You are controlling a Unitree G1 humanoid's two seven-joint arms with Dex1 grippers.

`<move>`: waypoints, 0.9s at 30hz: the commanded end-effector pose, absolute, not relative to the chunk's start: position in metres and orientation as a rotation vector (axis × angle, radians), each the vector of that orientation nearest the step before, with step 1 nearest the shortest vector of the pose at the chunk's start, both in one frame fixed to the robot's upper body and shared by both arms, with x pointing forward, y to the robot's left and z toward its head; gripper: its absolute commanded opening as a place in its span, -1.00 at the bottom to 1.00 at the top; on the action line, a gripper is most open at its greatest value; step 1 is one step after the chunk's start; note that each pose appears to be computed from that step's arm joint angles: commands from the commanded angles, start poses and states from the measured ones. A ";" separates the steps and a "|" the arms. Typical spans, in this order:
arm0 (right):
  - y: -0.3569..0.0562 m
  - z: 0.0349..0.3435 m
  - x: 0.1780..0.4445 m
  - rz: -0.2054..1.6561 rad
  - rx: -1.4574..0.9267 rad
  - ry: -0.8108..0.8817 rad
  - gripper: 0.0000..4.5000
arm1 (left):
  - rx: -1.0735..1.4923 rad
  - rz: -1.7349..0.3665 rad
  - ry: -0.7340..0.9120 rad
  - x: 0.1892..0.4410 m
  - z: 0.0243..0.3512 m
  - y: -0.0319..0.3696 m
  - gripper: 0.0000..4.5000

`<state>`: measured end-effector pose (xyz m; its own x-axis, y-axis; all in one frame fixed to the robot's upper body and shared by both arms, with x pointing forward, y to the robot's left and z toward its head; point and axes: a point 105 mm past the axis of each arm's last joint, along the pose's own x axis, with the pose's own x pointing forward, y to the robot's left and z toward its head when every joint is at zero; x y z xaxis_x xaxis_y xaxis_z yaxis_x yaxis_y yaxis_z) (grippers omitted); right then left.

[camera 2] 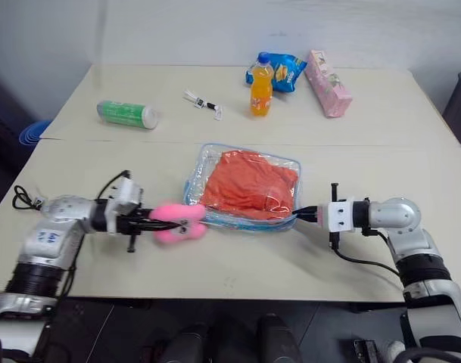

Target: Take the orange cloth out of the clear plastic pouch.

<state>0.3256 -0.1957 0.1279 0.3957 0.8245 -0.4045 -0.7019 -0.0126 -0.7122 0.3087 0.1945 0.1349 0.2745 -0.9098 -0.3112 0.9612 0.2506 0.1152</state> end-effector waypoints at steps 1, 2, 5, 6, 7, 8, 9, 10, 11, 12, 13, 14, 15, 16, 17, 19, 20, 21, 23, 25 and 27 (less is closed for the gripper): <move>-0.209 0.137 0.324 1.166 -1.021 -0.177 -1.00 | 0.276 -1.156 0.204 0.317 0.138 0.230 -0.93; -0.209 0.136 0.323 1.166 -1.020 -0.175 -1.00 | 0.258 -1.112 0.211 0.321 0.138 0.240 -0.93; -0.212 0.135 0.321 1.161 -1.014 -0.173 -1.00 | 0.224 -1.004 0.215 0.329 0.140 0.264 -0.93; -0.213 0.135 0.321 1.161 -1.015 -0.170 -1.00 | 0.215 -0.964 0.214 0.332 0.141 0.272 -0.93; -0.215 0.134 0.321 1.162 -1.006 -0.158 -1.00 | 0.205 -0.933 0.199 0.334 0.144 0.280 -0.93; -0.216 0.134 0.320 1.164 -1.003 -0.153 -1.00 | 0.192 -0.893 0.178 0.337 0.147 0.287 -0.93; -0.217 0.134 0.320 1.164 -1.003 -0.150 -1.00 | 0.179 -0.867 0.163 0.339 0.151 0.291 -0.93; -0.218 0.134 0.319 1.164 -1.003 -0.147 -1.00 | 0.180 -0.857 0.160 0.340 0.152 0.294 -0.93; -0.219 0.134 0.319 1.165 -1.005 -0.146 -1.00 | 0.196 -0.853 0.165 0.339 0.152 0.297 -0.93; -0.220 0.134 0.319 1.166 -1.005 -0.143 -1.00 | 0.208 -0.852 0.166 0.338 0.152 0.298 -0.93; -0.221 0.134 0.318 1.168 -1.004 -0.142 -1.00 | 0.216 -0.852 0.165 0.338 0.153 0.299 -0.93; -0.221 0.134 0.318 1.168 -1.003 -0.141 -1.00 | 0.222 -0.860 0.154 0.339 0.155 0.297 -0.93; -0.221 0.134 0.318 1.169 -1.002 -0.141 -1.00 | 0.224 -0.866 0.146 0.339 0.157 0.296 -0.93; -0.221 0.135 0.319 1.158 -0.971 -0.137 -1.00 | 0.227 -0.889 0.146 0.338 0.158 0.292 -0.93; -0.219 0.137 0.320 1.150 -0.937 -0.144 -1.00 | 0.231 -0.911 0.147 0.337 0.159 0.287 -0.93; -0.213 0.142 0.319 1.152 -0.820 -0.150 -1.00 | 0.248 -0.984 0.166 0.331 0.158 0.274 -0.62; -0.212 0.142 0.317 1.166 -0.769 -0.136 -0.81 | 0.254 -1.015 0.176 0.328 0.158 0.269 -0.55; -0.210 0.145 0.314 1.164 -0.732 -0.144 -0.72 | 0.370 -1.034 0.202 0.325 0.156 0.269 -0.40; -0.209 0.148 0.308 1.165 -0.691 -0.143 -0.43 | 0.505 -1.032 0.222 0.324 0.159 0.273 -0.11; -0.211 0.151 0.297 1.159 -0.634 -0.120 -0.09 | 0.508 -1.022 0.199 0.325 0.173 0.275 0.20; -0.217 0.153 0.283 1.130 -0.587 -0.095 0.17 | 0.559 -1.107 0.246 0.313 0.174 0.273 0.44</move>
<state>0.2887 -0.2110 0.1315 0.4046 0.8753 -0.2651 -0.8500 0.2529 -0.4621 0.3221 0.2748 0.1611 0.4860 -0.7682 -0.4166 0.8734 0.4099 0.2630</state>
